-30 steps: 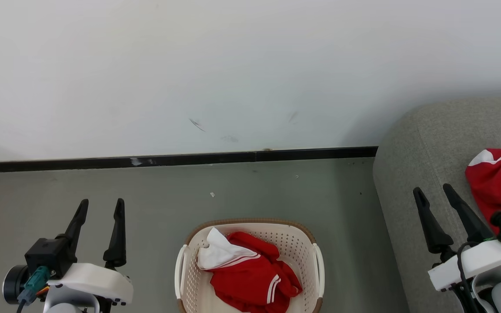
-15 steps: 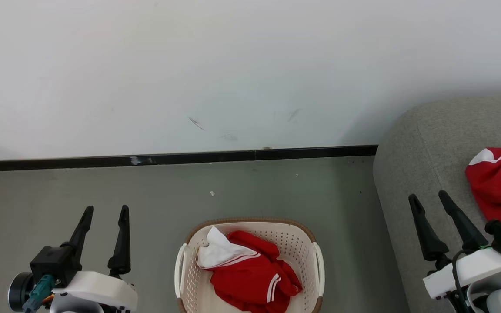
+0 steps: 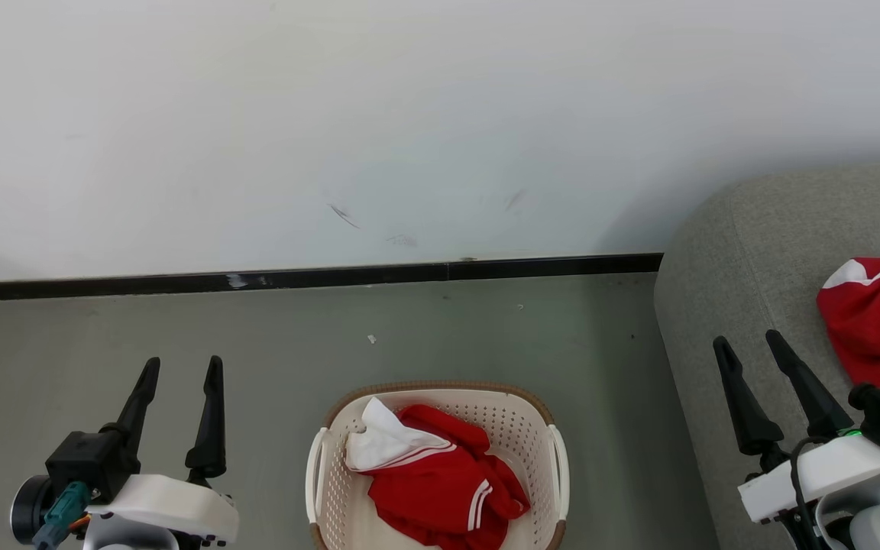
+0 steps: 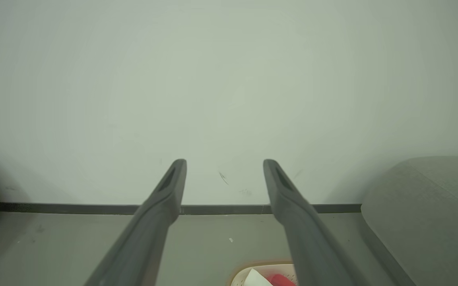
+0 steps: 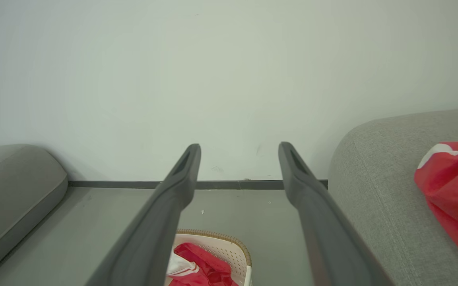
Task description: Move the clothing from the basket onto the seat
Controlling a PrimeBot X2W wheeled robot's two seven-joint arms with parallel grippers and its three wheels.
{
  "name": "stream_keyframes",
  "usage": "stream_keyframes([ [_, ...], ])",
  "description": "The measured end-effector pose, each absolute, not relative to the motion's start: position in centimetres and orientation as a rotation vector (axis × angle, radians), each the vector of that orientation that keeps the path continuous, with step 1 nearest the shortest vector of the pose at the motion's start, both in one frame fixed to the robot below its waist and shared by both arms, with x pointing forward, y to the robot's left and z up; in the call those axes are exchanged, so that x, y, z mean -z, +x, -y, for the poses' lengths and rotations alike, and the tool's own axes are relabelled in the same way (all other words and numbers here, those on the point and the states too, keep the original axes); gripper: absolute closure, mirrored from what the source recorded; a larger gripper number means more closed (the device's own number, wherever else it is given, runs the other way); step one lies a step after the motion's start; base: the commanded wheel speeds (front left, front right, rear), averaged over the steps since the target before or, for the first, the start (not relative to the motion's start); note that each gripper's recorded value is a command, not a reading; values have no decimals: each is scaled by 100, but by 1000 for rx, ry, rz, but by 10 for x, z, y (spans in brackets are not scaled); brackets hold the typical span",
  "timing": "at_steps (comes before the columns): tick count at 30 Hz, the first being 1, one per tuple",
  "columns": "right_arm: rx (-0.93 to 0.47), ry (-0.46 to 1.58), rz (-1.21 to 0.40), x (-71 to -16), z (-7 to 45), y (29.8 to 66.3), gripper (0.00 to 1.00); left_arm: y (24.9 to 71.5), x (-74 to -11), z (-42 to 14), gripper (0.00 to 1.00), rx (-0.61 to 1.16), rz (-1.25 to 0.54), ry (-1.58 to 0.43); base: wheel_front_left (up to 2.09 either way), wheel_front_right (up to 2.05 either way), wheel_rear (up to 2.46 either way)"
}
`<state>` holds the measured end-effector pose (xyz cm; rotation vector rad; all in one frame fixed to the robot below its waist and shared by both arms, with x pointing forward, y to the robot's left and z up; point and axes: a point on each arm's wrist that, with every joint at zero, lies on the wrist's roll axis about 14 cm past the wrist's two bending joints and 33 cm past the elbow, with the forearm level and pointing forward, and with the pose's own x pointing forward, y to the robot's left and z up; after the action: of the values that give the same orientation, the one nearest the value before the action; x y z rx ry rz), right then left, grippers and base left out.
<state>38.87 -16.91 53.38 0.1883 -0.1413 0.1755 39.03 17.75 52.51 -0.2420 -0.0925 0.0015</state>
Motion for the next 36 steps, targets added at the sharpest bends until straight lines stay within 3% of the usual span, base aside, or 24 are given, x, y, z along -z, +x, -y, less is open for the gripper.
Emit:
stream_keyframes([
  [36, -147, 197, 112, -521, 175, 395, 0, 399, -496, -146, 0, 96, 17, -264, 0, 0, 0],
])
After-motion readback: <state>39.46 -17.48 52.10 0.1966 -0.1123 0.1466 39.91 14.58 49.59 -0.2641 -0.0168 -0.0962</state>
